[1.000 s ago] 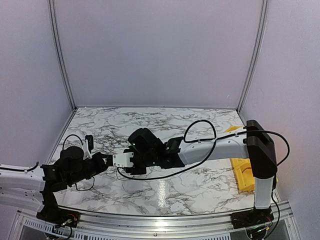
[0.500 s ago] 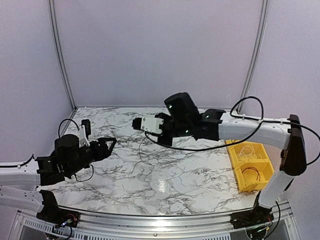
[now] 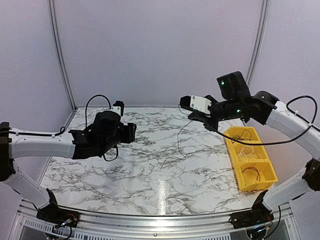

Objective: Untangle the cables

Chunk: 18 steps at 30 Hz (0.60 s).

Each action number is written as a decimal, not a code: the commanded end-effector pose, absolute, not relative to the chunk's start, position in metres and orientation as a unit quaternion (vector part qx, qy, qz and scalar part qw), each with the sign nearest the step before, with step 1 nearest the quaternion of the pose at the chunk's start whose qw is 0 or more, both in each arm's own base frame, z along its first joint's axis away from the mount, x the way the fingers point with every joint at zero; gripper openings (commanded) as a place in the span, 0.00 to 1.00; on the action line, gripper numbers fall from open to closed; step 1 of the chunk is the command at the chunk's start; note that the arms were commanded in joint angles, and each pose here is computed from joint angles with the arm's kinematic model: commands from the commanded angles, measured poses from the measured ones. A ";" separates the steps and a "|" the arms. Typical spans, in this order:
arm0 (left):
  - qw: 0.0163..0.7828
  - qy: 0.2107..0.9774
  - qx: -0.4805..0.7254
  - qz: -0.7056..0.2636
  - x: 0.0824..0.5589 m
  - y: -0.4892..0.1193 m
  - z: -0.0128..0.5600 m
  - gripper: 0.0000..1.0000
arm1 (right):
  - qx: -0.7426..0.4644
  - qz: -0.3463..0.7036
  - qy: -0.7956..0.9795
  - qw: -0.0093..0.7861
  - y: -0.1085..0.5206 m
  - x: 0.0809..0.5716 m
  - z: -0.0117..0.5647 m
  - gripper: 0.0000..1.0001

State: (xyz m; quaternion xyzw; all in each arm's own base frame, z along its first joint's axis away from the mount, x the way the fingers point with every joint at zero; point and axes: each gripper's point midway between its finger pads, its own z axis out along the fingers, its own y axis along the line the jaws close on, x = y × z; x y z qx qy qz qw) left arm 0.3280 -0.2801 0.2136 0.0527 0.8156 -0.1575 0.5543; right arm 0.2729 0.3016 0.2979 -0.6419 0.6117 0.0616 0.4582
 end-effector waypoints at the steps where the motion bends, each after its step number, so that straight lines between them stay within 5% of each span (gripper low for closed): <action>1: 0.531 0.840 0.067 -0.092 0.349 -0.289 0.201 0.62 | -0.658 0.060 0.629 0.410 0.242 0.256 0.290 0.00; 18: 0.462 0.870 0.122 -0.122 0.354 -0.326 0.155 0.64 | -0.633 -0.175 0.695 0.291 0.077 0.210 0.280 0.00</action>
